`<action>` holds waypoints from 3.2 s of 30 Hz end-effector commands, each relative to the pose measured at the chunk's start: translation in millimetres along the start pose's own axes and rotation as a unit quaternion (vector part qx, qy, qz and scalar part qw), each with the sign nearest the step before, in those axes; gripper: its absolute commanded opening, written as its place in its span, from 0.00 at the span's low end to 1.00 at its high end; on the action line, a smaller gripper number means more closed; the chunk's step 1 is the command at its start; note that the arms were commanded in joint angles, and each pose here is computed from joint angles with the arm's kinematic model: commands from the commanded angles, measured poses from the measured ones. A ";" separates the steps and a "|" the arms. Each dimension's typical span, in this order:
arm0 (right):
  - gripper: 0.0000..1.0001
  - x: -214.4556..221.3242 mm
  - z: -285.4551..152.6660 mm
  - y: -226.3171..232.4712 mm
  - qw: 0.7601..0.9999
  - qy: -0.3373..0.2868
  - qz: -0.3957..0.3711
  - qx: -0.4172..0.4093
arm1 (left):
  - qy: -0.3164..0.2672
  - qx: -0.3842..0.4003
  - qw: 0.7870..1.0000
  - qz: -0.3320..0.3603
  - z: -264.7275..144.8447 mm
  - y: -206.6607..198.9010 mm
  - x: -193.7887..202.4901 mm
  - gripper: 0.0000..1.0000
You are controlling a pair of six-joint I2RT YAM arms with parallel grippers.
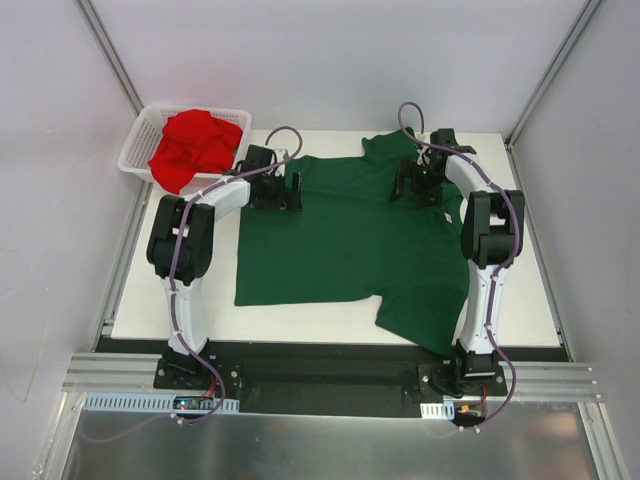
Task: Fold and stack the t-shirts
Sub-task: Flatten out the tshirt
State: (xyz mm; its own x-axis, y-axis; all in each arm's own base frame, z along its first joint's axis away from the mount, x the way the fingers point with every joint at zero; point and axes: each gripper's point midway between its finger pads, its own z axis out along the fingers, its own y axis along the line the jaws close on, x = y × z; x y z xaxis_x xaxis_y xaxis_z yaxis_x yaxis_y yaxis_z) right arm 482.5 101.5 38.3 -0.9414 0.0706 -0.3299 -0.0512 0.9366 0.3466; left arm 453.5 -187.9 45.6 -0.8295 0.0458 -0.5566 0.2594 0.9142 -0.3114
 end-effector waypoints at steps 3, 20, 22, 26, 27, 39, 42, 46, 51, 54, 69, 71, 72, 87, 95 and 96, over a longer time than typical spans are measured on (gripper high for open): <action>0.96 -2.4 -19.7 7.9 1.000 -0.009 0.003 -0.009 | -0.031 -0.002 0.999 0.007 14.3 -0.8 -16.2 0.99; 0.96 0.3 -8.4 2.3 1.000 0.002 0.003 -0.004 | 0.023 0.011 1.000 -0.008 46.3 4.0 -27.2 0.99; 0.96 -1.8 -7.0 1.9 1.000 0.001 0.003 -0.003 | 0.022 0.013 1.000 -0.007 44.5 4.1 -28.5 0.99; 0.96 -7.5 1.4 0.3 1.000 0.006 0.006 -0.005 | 0.022 0.013 1.000 -0.006 38.6 3.8 -27.0 0.99; 0.96 -12.4 0.2 3.3 1.000 0.002 0.004 -0.009 | 0.022 0.012 1.000 -0.006 37.7 4.7 -27.1 0.99; 0.96 -35.8 1.1 -13.8 1.000 -0.013 -0.001 0.023 | 0.019 0.013 1.000 -0.018 32.9 11.6 -33.2 0.99; 0.96 -34.7 -4.5 -16.4 0.999 -0.016 0.002 0.029 | 0.020 0.009 0.999 -0.025 30.1 14.8 -31.4 0.99; 0.96 -27.1 -22.4 -4.8 0.999 -0.037 0.002 0.012 | 0.001 0.014 1.000 -0.019 2.2 4.7 -37.8 0.99; 0.96 -15.4 -58.8 13.8 0.998 -0.065 -0.010 0.002 | -0.029 0.033 0.999 -0.010 -43.0 -15.5 -46.2 0.99; 0.96 -14.1 -78.1 24.2 0.997 -0.080 -0.020 -0.002 | -0.053 0.049 0.997 -0.010 -72.4 -29.3 -54.4 0.99; 0.96 13.3 -76.5 38.0 0.998 -0.062 -0.021 -0.008 | -0.057 0.057 0.997 -0.003 -42.7 -28.5 -84.9 0.99; 0.96 15.8 -67.2 36.3 0.998 -0.053 -0.017 -0.009 | -0.061 0.057 0.997 0.000 -35.8 -27.4 -92.1 0.99; 0.96 17.0 -63.7 35.5 0.999 -0.050 -0.013 -0.009 | -0.052 0.053 0.997 -0.001 -25.1 -23.0 -87.9 0.99; 0.96 35.2 -34.0 24.6 1.000 -0.007 -0.004 0.002 | -0.017 0.050 0.998 -0.021 27.4 -6.8 -82.8 0.99; 0.96 47.4 -31.7 29.7 1.000 0.005 -0.004 -0.003 | 0.000 0.040 0.998 -0.048 43.6 8.5 -80.7 0.99; 0.96 48.9 -31.7 30.8 1.000 0.007 -0.006 -0.003 | -0.001 0.040 0.998 -0.051 43.3 10.6 -82.2 0.99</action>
State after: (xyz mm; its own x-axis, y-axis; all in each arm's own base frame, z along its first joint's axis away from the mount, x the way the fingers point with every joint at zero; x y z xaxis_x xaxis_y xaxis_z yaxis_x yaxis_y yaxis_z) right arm 430.4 115.0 57.6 -0.9433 0.0654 -0.3254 -0.0527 0.9385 0.3413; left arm 540.3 -205.9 48.9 -0.8412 -0.0088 -0.5407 0.2455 0.8846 -0.3964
